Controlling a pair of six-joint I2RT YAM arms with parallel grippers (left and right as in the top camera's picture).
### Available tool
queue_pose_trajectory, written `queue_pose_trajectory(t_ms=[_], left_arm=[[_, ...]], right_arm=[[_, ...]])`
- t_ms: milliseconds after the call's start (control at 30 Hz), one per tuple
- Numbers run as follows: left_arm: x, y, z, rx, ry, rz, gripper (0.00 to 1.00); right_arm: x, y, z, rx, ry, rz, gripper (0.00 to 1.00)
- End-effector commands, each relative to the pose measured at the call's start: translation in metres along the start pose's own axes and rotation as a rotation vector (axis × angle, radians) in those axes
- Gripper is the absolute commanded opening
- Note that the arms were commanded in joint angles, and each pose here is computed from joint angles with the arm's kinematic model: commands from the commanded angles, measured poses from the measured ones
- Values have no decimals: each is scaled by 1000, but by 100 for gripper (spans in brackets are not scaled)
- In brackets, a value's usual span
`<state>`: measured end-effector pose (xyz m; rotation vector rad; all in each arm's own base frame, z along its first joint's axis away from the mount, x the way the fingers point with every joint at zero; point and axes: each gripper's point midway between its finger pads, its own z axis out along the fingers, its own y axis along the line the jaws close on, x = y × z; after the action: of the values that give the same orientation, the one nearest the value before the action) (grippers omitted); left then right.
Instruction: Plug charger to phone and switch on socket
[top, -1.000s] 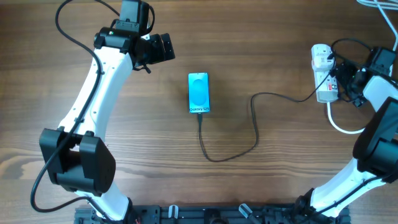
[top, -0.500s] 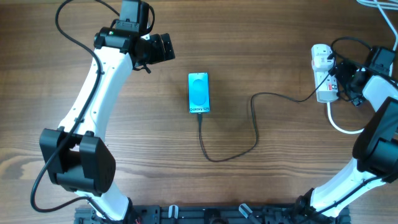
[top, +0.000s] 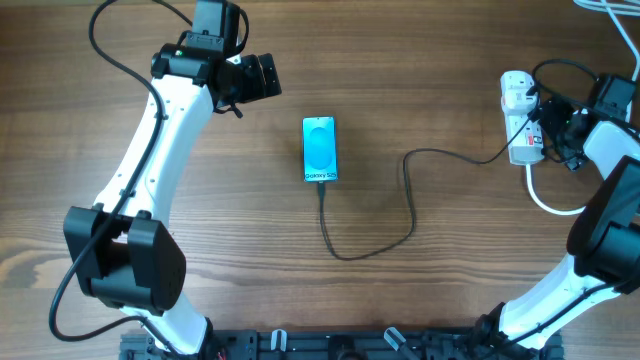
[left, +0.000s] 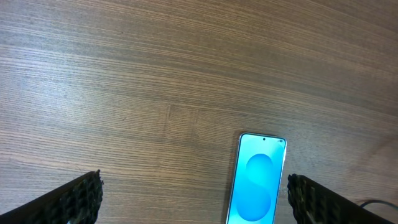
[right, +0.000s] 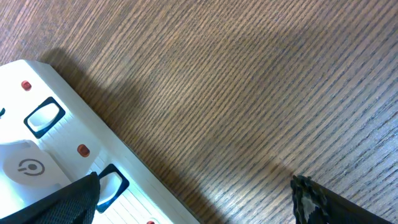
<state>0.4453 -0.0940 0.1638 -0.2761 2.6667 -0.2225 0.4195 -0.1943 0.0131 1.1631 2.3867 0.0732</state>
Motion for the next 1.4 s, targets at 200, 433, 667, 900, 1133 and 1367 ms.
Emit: queue_pose_trajectory(t_ms=[200,433,667,900,1133,1367], left_arm=[[1,4,5,-21,5,-13,100],[1,4,5,-22,5,-13,100],[1,4,5,-22,5,-13,100],[1,4,5,-22,5,-13,100],[1,4,5,-22,5,-13,100],[1,4,5,-22,5,-13,100]], right_arm=[[8,5,4,-9,34,-31,100],[13,12,4,-13,41,-51,100],[15,11,4,-10,50,-60,100],[-5,-8,-38,92,-27,25,100],[-22,-6,-136,90,-147,52,100],[20,4,-214,19,-117,7,100]])
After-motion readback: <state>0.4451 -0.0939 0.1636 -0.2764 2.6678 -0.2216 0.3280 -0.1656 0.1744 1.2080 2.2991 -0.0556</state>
